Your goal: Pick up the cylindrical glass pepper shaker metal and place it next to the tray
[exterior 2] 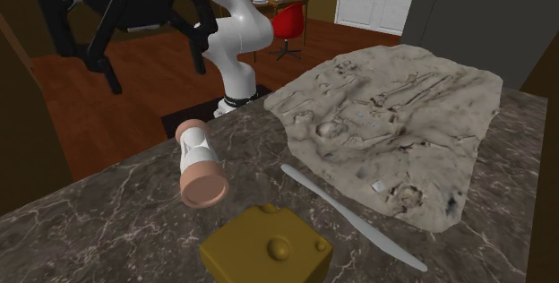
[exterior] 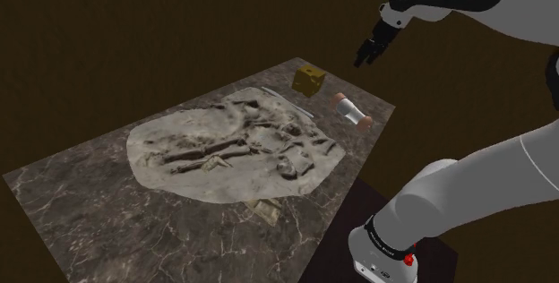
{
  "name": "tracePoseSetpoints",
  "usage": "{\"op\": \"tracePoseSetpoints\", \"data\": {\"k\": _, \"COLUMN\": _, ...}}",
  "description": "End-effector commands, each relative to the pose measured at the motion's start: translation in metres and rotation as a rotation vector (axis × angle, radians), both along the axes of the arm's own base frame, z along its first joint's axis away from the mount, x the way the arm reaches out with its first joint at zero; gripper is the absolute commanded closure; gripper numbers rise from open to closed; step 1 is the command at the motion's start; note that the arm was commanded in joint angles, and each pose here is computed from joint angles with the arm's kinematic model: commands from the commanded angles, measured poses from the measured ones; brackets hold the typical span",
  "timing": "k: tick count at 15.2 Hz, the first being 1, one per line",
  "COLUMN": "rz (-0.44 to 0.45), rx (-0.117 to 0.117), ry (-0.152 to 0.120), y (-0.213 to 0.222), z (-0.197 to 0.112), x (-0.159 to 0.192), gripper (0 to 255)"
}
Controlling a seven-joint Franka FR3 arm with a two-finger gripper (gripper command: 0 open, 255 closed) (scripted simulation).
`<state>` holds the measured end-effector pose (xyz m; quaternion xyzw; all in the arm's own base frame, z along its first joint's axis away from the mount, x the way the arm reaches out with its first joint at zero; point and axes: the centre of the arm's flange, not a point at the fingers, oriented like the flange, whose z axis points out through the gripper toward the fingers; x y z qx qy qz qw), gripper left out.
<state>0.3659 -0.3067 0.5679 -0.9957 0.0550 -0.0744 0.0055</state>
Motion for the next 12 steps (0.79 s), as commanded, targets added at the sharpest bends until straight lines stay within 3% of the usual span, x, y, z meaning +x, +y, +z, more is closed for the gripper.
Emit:
{"op": "tracePoseSetpoints", "data": {"k": 1, "rz": -0.013, "rx": 0.012, "ry": -0.016, "y": 0.002, "z": -0.025, "x": -0.014, "gripper": 0}}
{"op": "tracePoseSetpoints", "data": {"k": 12, "rz": -0.084, "rx": 0.075, "ry": -0.091, "y": 0.014, "z": -0.152, "x": -0.085, "gripper": 0}}
